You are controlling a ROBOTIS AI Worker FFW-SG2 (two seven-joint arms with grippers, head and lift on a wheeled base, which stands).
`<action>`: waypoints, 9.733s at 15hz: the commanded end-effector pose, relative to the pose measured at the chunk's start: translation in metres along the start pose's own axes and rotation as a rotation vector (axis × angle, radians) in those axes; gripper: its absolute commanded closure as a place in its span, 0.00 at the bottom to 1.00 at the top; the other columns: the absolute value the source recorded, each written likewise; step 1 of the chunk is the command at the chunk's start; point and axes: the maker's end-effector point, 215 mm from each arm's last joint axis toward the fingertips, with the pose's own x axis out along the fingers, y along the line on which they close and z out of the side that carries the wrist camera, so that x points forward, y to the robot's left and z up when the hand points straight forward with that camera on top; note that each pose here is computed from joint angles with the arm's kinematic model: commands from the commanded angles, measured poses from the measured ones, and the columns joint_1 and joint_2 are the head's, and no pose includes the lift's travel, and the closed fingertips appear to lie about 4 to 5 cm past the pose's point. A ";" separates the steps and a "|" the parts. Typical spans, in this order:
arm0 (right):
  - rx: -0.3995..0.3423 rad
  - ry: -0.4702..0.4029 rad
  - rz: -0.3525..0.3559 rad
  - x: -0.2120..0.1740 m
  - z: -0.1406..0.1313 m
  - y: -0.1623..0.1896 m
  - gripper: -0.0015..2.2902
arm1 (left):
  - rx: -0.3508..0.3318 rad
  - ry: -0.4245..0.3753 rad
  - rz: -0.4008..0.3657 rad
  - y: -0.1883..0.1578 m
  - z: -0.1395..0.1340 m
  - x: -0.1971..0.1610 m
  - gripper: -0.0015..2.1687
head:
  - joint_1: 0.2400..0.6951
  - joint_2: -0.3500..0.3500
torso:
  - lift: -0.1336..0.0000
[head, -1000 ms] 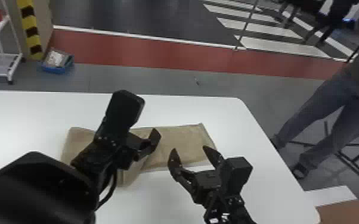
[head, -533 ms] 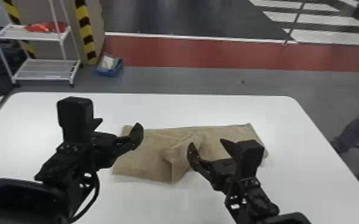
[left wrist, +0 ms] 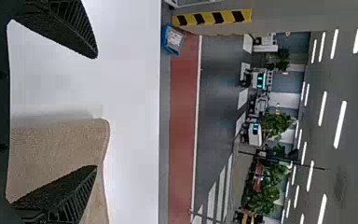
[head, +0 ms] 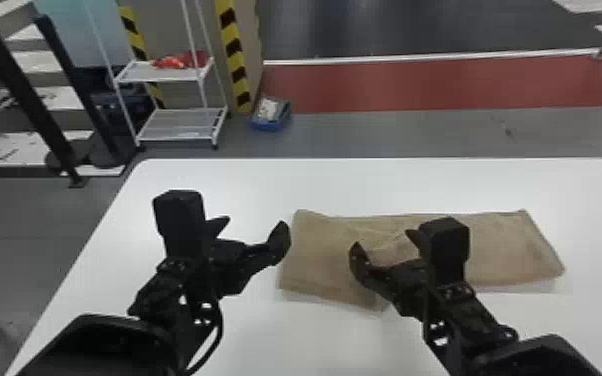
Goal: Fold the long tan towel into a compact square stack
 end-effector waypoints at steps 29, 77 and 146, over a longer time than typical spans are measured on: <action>0.101 0.036 -0.142 -0.050 -0.018 -0.071 0.04 | 0.006 0.025 -0.047 -0.016 -0.025 0.006 0.02 | 1.00 0.55 | 0.08; 0.274 -0.018 -0.213 -0.039 0.014 -0.214 0.58 | -0.037 -0.416 0.102 0.055 0.026 -0.031 0.04 | 1.00 0.49 | 0.09; 0.052 0.119 0.124 0.074 0.003 -0.006 0.86 | -0.041 -0.341 0.041 0.038 -0.011 -0.008 0.04 | 1.00 0.73 | 0.09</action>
